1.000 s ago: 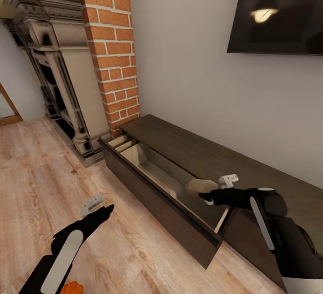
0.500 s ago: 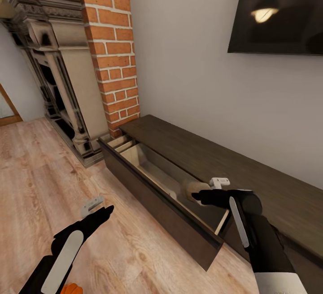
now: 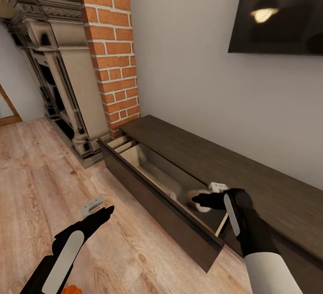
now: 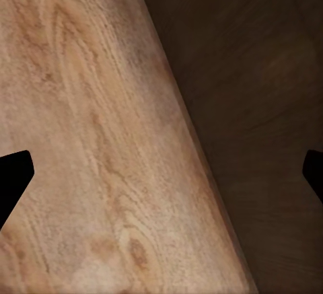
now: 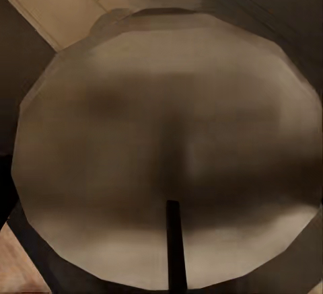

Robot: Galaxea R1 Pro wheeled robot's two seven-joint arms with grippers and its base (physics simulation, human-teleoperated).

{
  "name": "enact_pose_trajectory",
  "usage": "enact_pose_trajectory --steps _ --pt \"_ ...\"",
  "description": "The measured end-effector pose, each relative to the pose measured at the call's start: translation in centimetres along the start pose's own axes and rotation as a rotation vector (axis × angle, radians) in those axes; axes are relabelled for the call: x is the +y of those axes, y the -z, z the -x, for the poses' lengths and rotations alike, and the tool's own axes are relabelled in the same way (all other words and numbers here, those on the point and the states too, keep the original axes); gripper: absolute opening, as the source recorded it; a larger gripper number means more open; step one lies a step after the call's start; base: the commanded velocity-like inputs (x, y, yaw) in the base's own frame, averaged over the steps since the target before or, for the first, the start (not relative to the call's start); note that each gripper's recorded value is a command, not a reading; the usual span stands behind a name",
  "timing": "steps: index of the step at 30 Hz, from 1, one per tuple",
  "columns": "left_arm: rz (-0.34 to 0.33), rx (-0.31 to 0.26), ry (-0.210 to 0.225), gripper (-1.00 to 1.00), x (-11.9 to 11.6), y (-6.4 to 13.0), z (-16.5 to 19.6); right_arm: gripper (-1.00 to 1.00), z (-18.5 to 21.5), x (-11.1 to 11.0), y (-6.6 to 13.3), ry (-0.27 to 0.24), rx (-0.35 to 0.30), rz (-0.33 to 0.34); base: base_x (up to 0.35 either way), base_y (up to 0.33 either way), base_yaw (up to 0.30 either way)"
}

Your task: Place each of the two pumpkins and all three candles from the living room inside a cabinet in the living room (use any cabinet), then make sure every cabinet is closed, and position the cauldron so it is next to a table in the living room.

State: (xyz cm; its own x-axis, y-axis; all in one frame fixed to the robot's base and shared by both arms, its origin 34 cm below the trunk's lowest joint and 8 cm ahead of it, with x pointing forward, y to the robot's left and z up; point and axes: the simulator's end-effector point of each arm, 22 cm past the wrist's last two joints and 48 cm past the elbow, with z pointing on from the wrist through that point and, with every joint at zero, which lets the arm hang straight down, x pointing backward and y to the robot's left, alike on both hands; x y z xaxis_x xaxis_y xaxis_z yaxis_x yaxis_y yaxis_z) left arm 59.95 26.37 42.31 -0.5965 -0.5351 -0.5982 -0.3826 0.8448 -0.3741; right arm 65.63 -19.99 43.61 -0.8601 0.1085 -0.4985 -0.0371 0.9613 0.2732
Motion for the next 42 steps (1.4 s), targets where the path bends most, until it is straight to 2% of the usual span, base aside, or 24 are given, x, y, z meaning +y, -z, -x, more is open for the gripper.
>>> enact_pose_trajectory --steps 2,4,8,17,40,42 --pt "0.000 -0.001 -0.001 1.00 0.0 0.0 0.0 -1.00 -0.3 1.0 -0.5 -0.012 0.011 0.009 0.000 0.000 0.000" --pt "0.001 -0.001 -0.001 1.00 0.0 0.0 0.0 -1.00 -0.5 -0.3 -0.6 -0.002 0.017 -0.062 0.000 0.000 0.000" --pt "0.001 -0.001 -0.001 1.00 0.0 0.0 0.0 -1.00 -1.1 -0.1 -1.0 -0.013 0.032 -0.073 0.000 0.000 0.000" --pt "0.001 -0.002 -0.001 1.00 0.0 0.0 0.0 -1.00 -1.4 -0.7 -1.3 -0.042 0.044 -0.077 0.064 0.008 0.000" --pt "0.001 0.000 -0.002 1.00 0.0 0.0 -0.1 -1.00 -3.3 -0.5 -3.0 -0.057 0.122 -0.069 0.010 0.000 0.000" --pt "0.001 0.000 -0.002 1.00 0.0 0.0 -0.1 -1.00 -3.3 -0.9 -2.9 -0.077 0.120 -0.070 0.000 0.000 0.000"
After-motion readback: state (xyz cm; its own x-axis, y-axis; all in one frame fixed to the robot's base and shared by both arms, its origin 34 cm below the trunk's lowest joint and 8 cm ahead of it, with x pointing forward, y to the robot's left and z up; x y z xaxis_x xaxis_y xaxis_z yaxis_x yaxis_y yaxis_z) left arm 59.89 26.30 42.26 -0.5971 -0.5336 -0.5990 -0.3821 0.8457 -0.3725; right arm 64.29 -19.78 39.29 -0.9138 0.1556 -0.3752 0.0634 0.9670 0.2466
